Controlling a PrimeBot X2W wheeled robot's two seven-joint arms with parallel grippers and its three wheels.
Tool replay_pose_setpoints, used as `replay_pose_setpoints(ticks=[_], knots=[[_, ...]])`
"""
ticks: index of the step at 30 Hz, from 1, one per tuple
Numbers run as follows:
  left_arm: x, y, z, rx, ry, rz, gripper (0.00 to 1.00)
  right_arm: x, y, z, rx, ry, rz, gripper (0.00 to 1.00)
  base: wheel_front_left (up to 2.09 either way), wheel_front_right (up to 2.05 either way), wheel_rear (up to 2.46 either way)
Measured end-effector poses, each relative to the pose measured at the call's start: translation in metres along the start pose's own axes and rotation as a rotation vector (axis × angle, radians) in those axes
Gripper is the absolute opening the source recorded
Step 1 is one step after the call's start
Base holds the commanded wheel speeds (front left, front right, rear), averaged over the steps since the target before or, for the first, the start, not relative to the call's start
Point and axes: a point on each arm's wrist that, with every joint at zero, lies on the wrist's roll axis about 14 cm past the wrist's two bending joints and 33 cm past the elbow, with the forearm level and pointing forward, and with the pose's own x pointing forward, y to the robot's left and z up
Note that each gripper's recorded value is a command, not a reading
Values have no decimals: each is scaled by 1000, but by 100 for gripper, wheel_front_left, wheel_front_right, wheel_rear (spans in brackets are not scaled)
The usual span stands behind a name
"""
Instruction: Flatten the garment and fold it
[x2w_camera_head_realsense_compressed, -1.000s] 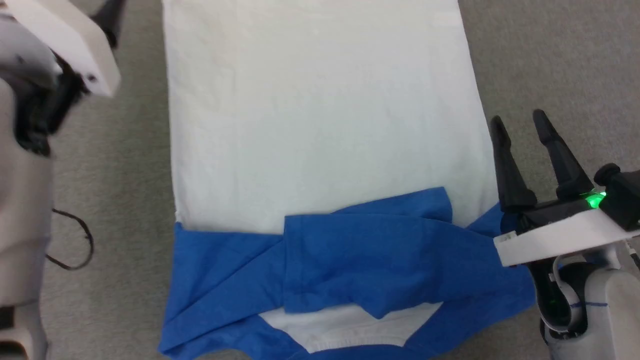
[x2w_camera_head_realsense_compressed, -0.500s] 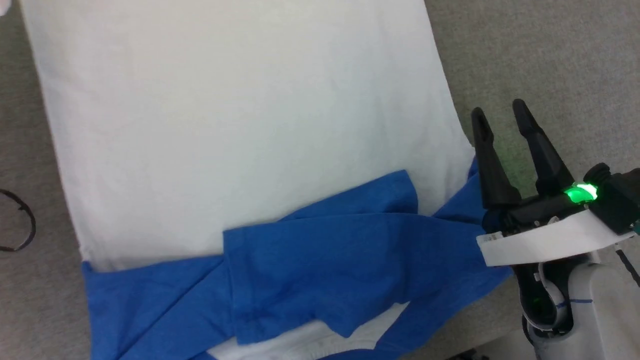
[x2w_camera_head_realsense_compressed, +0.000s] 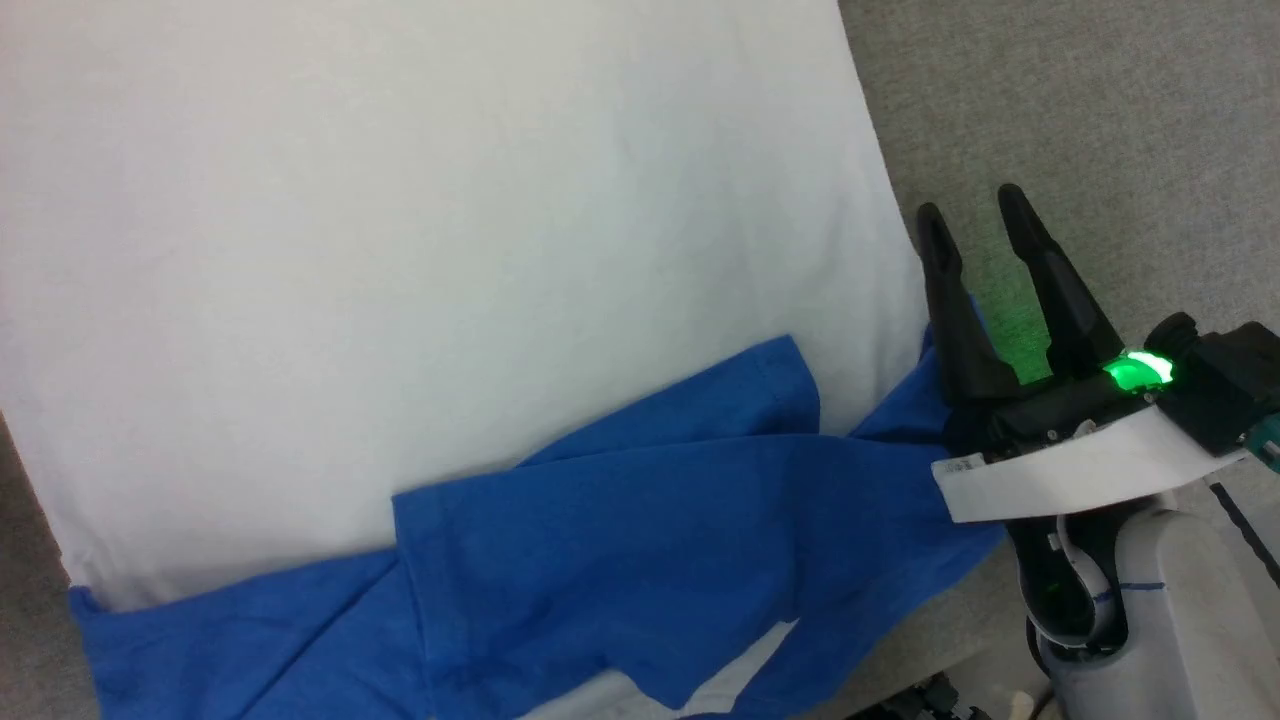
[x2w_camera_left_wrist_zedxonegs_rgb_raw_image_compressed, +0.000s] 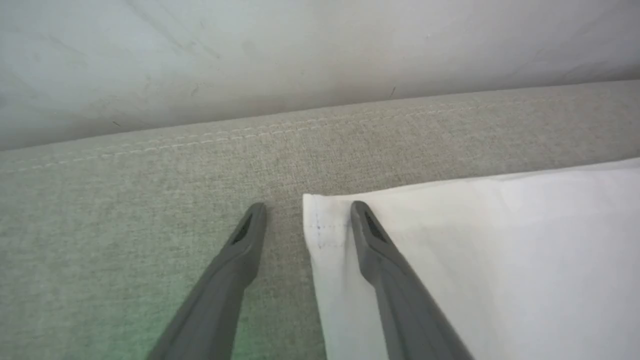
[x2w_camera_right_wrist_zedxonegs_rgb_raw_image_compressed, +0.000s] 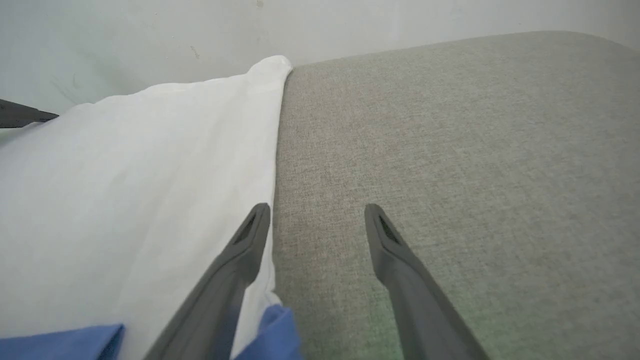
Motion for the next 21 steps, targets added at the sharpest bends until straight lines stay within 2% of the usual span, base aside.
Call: replay_pose_setpoints(ticks=[1,7,10,16,21], knots=[[0,-1,0,2,1,-4,0,1,0,0,0,0,1,100,0,0,0],[-3,-6,-2,32,-16,-24,0,10,6,3,-20,-3,25,100,0,0,0],[-6,-8,1,44,-38,-31,0,27,13,21,-65,-42,55,100,0,0,0],[-13,-11,3,65,-80,-47,0,90,35,78,-132,-116,127,100,0,0,0],[-17,-14,2,65,-111,-60,0,151,44,100,-108,-41,139,100,0,0,0]])
